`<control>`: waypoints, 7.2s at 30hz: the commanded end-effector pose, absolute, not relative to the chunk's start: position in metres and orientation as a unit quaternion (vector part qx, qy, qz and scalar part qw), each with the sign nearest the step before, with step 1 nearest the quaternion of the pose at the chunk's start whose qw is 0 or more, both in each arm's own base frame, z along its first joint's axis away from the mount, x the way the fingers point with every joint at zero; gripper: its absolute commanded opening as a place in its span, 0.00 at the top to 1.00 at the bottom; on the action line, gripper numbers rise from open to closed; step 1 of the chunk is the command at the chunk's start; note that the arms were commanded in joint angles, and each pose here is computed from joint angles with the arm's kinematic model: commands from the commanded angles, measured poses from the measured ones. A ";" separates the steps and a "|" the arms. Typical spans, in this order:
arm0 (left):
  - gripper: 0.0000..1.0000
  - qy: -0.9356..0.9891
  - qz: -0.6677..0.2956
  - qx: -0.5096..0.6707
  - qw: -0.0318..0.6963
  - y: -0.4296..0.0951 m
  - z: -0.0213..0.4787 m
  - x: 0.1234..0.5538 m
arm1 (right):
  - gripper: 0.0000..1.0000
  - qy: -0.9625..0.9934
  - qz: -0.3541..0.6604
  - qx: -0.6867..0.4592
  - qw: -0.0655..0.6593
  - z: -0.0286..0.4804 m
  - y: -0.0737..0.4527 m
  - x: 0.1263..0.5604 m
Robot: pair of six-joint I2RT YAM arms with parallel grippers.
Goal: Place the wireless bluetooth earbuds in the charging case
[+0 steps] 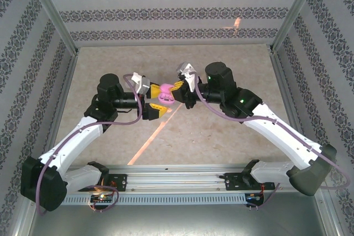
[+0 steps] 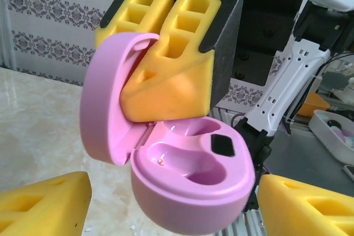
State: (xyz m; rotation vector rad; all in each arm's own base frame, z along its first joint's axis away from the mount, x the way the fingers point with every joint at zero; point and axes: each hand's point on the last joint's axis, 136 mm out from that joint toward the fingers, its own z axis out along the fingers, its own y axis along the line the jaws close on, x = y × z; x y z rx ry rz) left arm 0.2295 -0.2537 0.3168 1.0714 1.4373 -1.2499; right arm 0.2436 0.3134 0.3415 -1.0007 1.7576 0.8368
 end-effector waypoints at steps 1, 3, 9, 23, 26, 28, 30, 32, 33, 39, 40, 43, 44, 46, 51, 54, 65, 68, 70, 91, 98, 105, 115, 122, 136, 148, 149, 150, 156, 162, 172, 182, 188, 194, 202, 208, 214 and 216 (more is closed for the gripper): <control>0.21 0.579 -0.493 0.445 0.472 -0.252 0.320 0.228 | 0.93 0.699 0.285 -0.426 0.498 0.342 0.310 0.250; 0.21 0.580 -0.499 0.440 0.470 -0.252 0.323 0.230 | 0.93 0.697 0.267 -0.436 0.502 0.340 0.311 0.248; 0.25 0.580 -0.518 0.432 0.457 -0.256 0.323 0.232 | 0.92 0.691 0.244 -0.451 0.509 0.336 0.313 0.247; 0.62 0.574 -0.541 0.428 0.442 -0.260 0.316 0.235 | 0.91 0.692 0.247 -0.451 0.507 0.334 0.314 0.244; 0.69 0.573 -0.539 0.428 0.445 -0.259 0.315 0.234 | 0.89 0.694 0.257 -0.448 0.501 0.335 0.315 0.242; 0.72 0.572 -0.537 0.429 0.447 -0.259 0.315 0.234 | 0.86 0.696 0.265 -0.446 0.496 0.334 0.316 0.240; 0.73 0.573 -0.536 0.428 0.448 -0.259 0.315 0.234 | 0.81 0.698 0.271 -0.445 0.491 0.334 0.317 0.239; 0.74 0.575 -0.535 0.425 0.451 -0.258 0.316 0.235 | 0.71 0.702 0.275 -0.441 0.487 0.334 0.317 0.238; 0.75 0.577 -0.534 0.422 0.451 -0.258 0.315 0.236 | 0.66 0.703 0.277 -0.439 0.487 0.334 0.317 0.238; 0.75 0.589 -0.525 0.407 0.460 -0.256 0.315 0.240 | 0.50 0.710 0.294 -0.418 0.485 0.343 0.314 0.234; 0.75 0.591 -0.524 0.405 0.461 -0.256 0.315 0.241 | 0.48 0.713 0.296 -0.414 0.483 0.344 0.313 0.234; 0.75 0.601 -0.518 0.396 0.462 -0.255 0.313 0.245 | 0.45 0.717 0.312 -0.402 0.477 0.351 0.312 0.230; 0.75 0.606 -0.515 0.392 0.462 -0.254 0.312 0.246 | 0.44 0.717 0.320 -0.398 0.475 0.354 0.312 0.228; 0.75 0.614 -0.509 0.385 0.464 -0.252 0.310 0.249 | 0.40 0.719 0.336 -0.385 0.471 0.360 0.312 0.226; 0.75 0.644 -0.484 0.365 0.468 -0.245 0.296 0.257 | 0.36 0.741 0.386 -0.317 0.450 0.375 0.302 0.230; 0.76 0.663 -0.467 0.352 0.468 -0.238 0.284 0.261 | 0.35 0.763 0.394 -0.263 0.439 0.379 0.290 0.241; 0.77 0.672 -0.472 0.330 0.466 -0.230 0.270 0.260 | 0.39 0.802 0.392 -0.229 0.388 0.356 0.279 0.252; 0.77 0.667 -0.483 0.334 0.458 -0.232 0.274 0.257 | 0.35 0.785 0.384 -0.282 0.396 0.344 0.288 0.240; 0.77 0.662 -0.493 0.339 0.452 -0.234 0.278 0.255 | 0.32 0.778 0.371 -0.308 0.404 0.337 0.291 0.235; 0.77 0.637 -0.541 0.350 0.424 -0.239 0.296 0.240 | 0.26 0.741 0.314 -0.457 0.379 0.304 0.325 0.233; 0.76 0.630 -0.548 0.357 0.419 -0.241 0.298 0.237 | 0.41 0.747 0.294 -0.439 0.405 0.309 0.326 0.249; 0.74 0.606 -0.561 0.372 0.424 -0.241 0.306 0.230 | 0.52 0.757 0.299 -0.418 0.403 0.309 0.328 0.260; 0.74 0.599 -0.557 0.380 0.432 -0.241 0.304 0.228 | 0.50 0.763 0.344 -0.381 0.394 0.317 0.331 0.264; 0.74 0.610 -0.550 0.369 0.435 -0.239 0.298 0.235 | 0.40 0.768 0.375 -0.351 0.383 0.323 0.327 0.263; 0.74 0.629 -0.543 0.348 0.436 -0.235 0.294 0.245 | 0.35 0.756 0.431 -0.348 0.349 0.335 0.328 0.241; 0.75 0.643 -0.535 0.333 0.436 -0.230 0.286 0.249 | 0.32 0.766 0.452 -0.294 0.350 0.359 0.318 0.247; 0.74 0.644 -0.533 0.332 0.437 -0.229 0.285 0.249 | 0.32 0.767 0.456 -0.287 0.349 0.361 0.317 0.248; 0.74 0.647 -0.532 0.330 0.436 -0.228 0.283 0.250 | 0.32 0.770 0.457 -0.276 0.350 0.362 0.314 0.252; 0.74 0.652 -0.528 0.324 0.438 -0.223 0.280 0.249 | 0.34 0.801 0.449 -0.180 0.353 0.361 0.286 0.284; 0.74 0.656 -0.520 0.322 0.442 -0.219 0.278 0.246 | 0.36 0.865 0.390 -0.046 0.312 0.315 0.254 0.324; 0.75 0.665 -0.509 0.325 0.439 -0.215 0.274 0.242 | 0.47 0.912 0.361 0.087 0.175 0.205 0.281 0.359; 0.75 0.669 -0.504 0.328 0.438 -0.212 0.270 0.240 | 0.57 0.933 0.316 0.147 0.094 0.114 0.337 0.382; 0.75 0.668 -0.499 0.332 0.440 -0.211 0.269 0.239 | 0.62 0.936 0.274 0.198 0.093 0.076 0.344 0.392; 0.75 0.668 -0.500 0.334 0.438 -0.210 0.268 0.238 | 0.64 0.935 0.256 0.224 0.102 0.061 0.343 0.398; 0.75 0.666 -0.503 0.334 0.437 -0.211 0.266 0.237 | 0.65 0.933 0.252 0.233 0.107 0.051 0.349 0.410; 0.75 0.664 -0.504 0.336 0.439 -0.210 0.266 0.235 | 0.67 0.935 0.240 0.237 0.107 0.044 0.348 0.412; 0.75 0.662 -0.506 0.335 0.440 -0.210 0.267 0.235 | 0.68 0.937 0.234 0.238 0.106 0.038 0.347 0.412; 0.75 0.662 -0.506 0.335 0.440 -0.210 0.267 0.235 | 0.68 0.937 0.234 0.238 0.104 0.036 0.347 0.413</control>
